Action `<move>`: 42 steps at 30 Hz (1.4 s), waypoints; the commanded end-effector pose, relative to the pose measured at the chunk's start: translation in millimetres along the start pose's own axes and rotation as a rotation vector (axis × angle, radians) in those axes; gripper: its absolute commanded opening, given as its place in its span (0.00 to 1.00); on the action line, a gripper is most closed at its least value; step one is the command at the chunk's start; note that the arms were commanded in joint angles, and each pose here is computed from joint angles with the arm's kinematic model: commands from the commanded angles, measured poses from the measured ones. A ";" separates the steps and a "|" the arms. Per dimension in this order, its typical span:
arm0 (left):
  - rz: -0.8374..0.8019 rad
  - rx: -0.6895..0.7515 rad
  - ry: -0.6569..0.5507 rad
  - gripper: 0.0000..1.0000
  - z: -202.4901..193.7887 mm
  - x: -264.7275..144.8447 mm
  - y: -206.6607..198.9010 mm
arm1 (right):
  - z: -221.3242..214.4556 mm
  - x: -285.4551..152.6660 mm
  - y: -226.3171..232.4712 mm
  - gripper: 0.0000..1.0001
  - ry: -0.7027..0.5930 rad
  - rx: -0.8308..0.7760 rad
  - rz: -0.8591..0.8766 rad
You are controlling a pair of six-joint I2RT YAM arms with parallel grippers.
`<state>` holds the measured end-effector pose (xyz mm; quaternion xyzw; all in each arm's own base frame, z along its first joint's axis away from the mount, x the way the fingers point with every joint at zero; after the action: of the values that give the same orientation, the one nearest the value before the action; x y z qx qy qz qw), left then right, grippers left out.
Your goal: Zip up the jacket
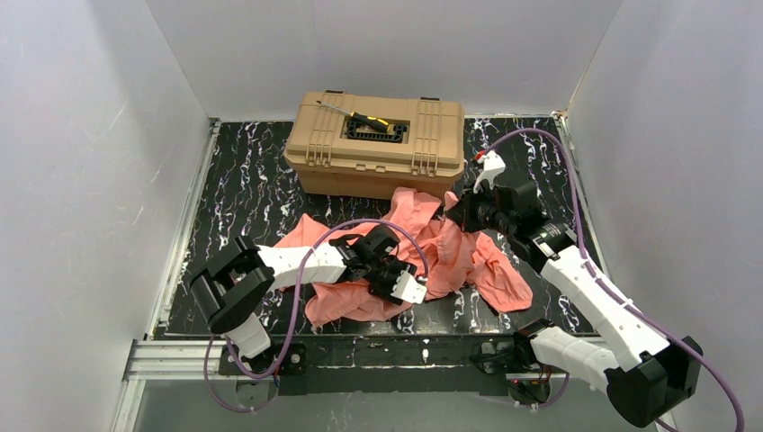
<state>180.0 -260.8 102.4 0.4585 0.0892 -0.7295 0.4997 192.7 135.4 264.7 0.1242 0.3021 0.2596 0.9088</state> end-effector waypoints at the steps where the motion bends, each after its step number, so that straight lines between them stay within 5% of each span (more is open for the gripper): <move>1: 0.007 -0.023 0.052 0.47 -0.4 -13.6 -3.9 | 4.2 -5.3 1.9 0.01 -0.040 -0.002 0.027; 10: 0.069 -0.038 0.028 0.63 10.4 -30.7 -0.5 | 2.5 -4.1 2.9 0.01 -0.035 0.010 0.043; 23: 0.037 -0.089 0.111 0.55 -3.0 -15.5 7.6 | 1.4 -6.4 4.4 0.01 -0.036 0.022 0.059; 26: 0.037 -0.094 0.101 0.48 -1.1 -16.8 12.5 | -0.6 -6.1 4.2 0.01 -0.034 0.028 0.065; 34: 0.028 -0.044 0.067 0.02 5.0 -28.1 13.1 | -1.1 -7.2 3.9 0.01 -0.030 0.025 0.063; 39: 0.074 0.128 0.051 0.00 6.3 -40.9 7.7 | 1.3 -8.7 6.5 0.01 -0.035 0.027 0.080; 42: 0.277 0.374 0.014 0.00 15.1 -59.3 19.3 | 6.4 -11.5 12.1 0.01 -0.032 0.016 0.129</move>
<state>187.6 -243.4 129.4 0.5105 0.0594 -0.6930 0.5055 184.8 136.1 260.7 0.1413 0.3103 0.2802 0.8973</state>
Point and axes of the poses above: each gripper's point midway between its finger pads, its own x axis out along the fingers, its own y axis along the line the jaws close on, z = x × y, the point moved 10 cm from there along -x, back along the fingers, and after that the axes turned 5 degrees about x, right-handed, at the moved point
